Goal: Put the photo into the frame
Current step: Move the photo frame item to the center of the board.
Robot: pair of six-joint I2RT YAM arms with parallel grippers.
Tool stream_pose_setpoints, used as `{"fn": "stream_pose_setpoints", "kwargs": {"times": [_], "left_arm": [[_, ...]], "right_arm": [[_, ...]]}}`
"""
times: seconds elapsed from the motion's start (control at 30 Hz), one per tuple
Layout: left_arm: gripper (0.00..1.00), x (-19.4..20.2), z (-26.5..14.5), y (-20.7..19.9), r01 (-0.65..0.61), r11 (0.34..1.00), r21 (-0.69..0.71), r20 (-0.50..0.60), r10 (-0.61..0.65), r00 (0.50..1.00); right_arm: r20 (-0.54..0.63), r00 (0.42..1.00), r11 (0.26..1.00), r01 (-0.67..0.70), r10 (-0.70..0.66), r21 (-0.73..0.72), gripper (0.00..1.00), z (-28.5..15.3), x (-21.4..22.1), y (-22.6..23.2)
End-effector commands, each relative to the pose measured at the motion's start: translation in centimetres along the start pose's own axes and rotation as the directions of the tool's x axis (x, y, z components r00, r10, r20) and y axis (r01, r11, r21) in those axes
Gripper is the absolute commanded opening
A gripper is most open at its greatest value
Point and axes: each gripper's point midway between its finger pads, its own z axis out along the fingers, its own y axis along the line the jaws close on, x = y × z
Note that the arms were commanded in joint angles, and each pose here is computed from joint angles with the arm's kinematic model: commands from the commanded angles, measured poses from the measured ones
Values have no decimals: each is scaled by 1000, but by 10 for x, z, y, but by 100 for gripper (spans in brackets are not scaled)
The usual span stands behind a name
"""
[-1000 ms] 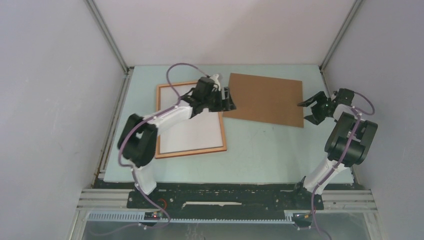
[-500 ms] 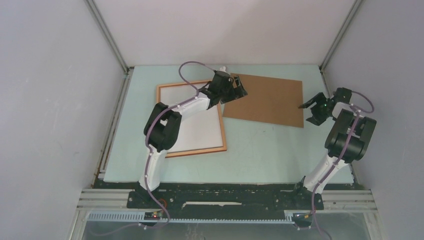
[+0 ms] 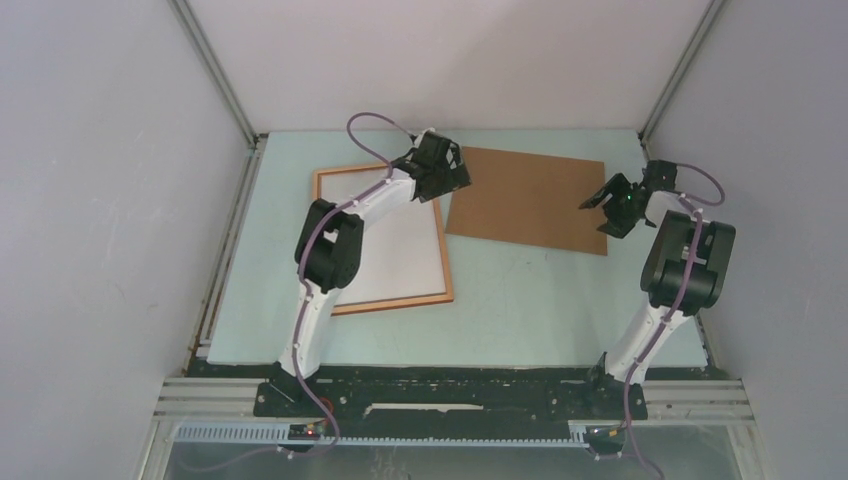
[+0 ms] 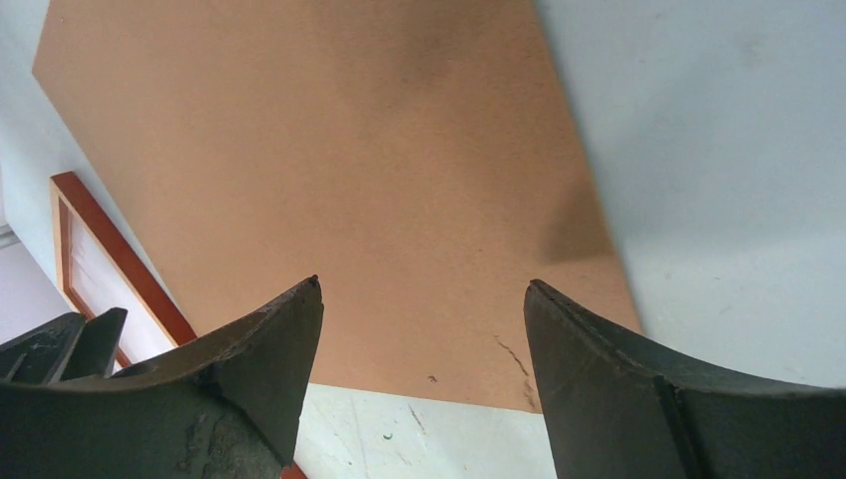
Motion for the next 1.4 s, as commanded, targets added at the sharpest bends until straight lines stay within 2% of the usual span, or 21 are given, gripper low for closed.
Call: {"fn": "stream_pose_setpoints", "kwargs": {"times": [0.0, 0.13, 0.3, 0.63, 0.87, 1.0, 1.17, 1.37], "left_arm": [[100, 2, 5, 1, 3, 998, -67, -8, -4, 1000], [100, 11, 11, 1, 30, 997, -72, -34, -33, 999], [100, 16, 16, 1, 53, 995, -79, -49, -57, 997], [100, 28, 28, 10, 80, 985, -155, -43, -88, 995], [99, 31, 31, 7, 95, 979, -178, -48, -105, 993], [98, 39, 35, -2, 114, 983, -141, -90, -128, 988], [94, 52, 35, -19, 160, 986, -41, -204, -165, 965], [90, 44, 22, -43, 181, 981, 68, -221, -162, 962]], "right_arm": [[36, 999, 1000, 8, -9, 26, 82, -6, -15, -8], [79, 995, 988, 45, -57, 145, 83, -15, -31, -26], [61, 994, 955, 68, -90, 287, 85, -17, -39, -53], [6, 996, 962, 87, -92, 260, 85, 1, -42, -46], [-26, 991, 942, 132, -130, 307, 85, 6, -42, -50], [-77, 988, 947, 152, -136, 283, 85, 12, -30, -45], [-116, 982, 962, 171, -148, 213, 85, 10, -15, -27], [-115, 985, 984, 141, -129, 108, 84, 3, -13, -9]]}}
